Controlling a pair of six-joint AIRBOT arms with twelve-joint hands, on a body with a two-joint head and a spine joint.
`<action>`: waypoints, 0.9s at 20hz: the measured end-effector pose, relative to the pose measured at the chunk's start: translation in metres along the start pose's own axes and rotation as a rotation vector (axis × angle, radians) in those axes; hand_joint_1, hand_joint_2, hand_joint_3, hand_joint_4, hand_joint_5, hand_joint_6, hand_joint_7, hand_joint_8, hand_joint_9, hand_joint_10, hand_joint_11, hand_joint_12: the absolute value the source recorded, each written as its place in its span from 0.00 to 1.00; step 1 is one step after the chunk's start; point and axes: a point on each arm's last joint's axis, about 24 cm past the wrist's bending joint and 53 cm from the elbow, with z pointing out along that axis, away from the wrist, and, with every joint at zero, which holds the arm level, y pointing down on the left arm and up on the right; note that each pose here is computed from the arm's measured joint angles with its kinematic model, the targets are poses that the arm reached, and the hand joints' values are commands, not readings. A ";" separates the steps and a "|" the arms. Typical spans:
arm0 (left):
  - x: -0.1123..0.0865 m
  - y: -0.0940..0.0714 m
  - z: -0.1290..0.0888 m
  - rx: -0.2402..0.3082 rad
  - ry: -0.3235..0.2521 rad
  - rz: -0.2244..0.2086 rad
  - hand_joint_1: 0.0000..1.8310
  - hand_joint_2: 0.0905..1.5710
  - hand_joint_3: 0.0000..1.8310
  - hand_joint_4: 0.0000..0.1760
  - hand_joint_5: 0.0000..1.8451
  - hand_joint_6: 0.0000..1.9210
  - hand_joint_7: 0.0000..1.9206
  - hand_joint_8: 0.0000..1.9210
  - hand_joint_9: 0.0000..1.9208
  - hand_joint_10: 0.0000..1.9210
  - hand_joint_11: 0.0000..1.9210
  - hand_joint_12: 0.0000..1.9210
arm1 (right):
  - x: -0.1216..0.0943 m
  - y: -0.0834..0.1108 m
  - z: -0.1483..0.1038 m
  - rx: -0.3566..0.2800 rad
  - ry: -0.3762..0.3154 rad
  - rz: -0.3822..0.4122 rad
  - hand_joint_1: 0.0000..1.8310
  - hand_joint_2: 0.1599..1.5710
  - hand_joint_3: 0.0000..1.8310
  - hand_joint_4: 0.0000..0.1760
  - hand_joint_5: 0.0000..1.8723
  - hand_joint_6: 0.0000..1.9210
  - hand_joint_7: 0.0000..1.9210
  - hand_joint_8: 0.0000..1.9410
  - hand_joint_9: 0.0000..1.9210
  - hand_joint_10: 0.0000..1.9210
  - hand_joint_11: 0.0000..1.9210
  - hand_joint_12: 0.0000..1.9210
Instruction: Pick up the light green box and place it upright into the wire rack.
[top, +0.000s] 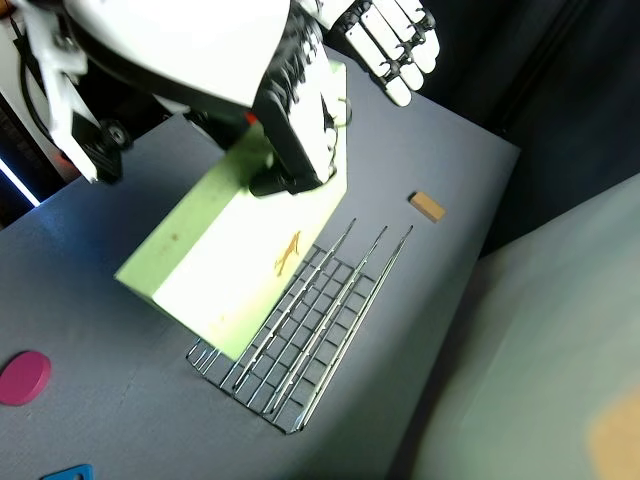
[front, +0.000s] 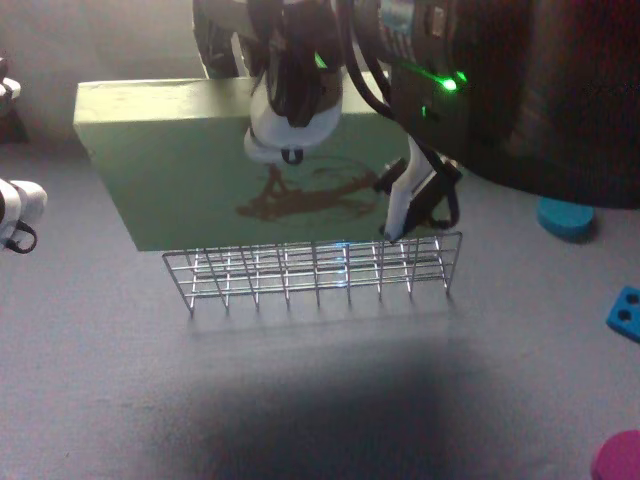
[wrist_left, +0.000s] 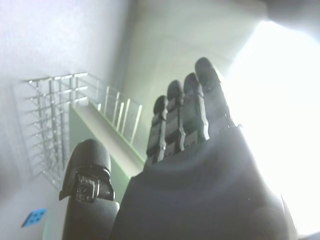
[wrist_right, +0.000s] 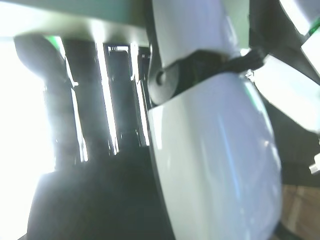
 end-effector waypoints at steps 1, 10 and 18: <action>0.000 0.000 0.000 0.000 0.000 -0.001 0.02 0.90 0.00 0.00 0.05 0.00 0.06 0.00 0.02 0.00 0.00 0.16 | 0.000 -0.001 0.002 0.007 -0.002 0.000 0.69 0.64 0.00 0.00 0.50 0.53 0.65 0.33 0.56 0.53 0.42 0.85; -0.002 0.004 0.006 -0.007 -0.002 -0.004 0.03 0.90 0.00 0.00 0.05 0.00 0.06 0.00 0.02 0.00 0.00 0.16 | 0.012 -0.016 0.019 0.056 0.014 -0.011 0.69 0.64 0.00 0.00 0.50 0.53 0.65 0.34 0.56 0.53 0.42 0.85; -0.001 -0.016 0.013 0.033 0.004 0.033 0.04 0.90 0.00 0.00 0.05 0.00 0.05 0.00 0.02 0.00 0.00 0.16 | 0.038 -0.033 0.036 0.085 0.058 -0.024 0.69 0.64 0.00 0.00 0.51 0.53 0.64 0.34 0.55 0.53 0.41 0.85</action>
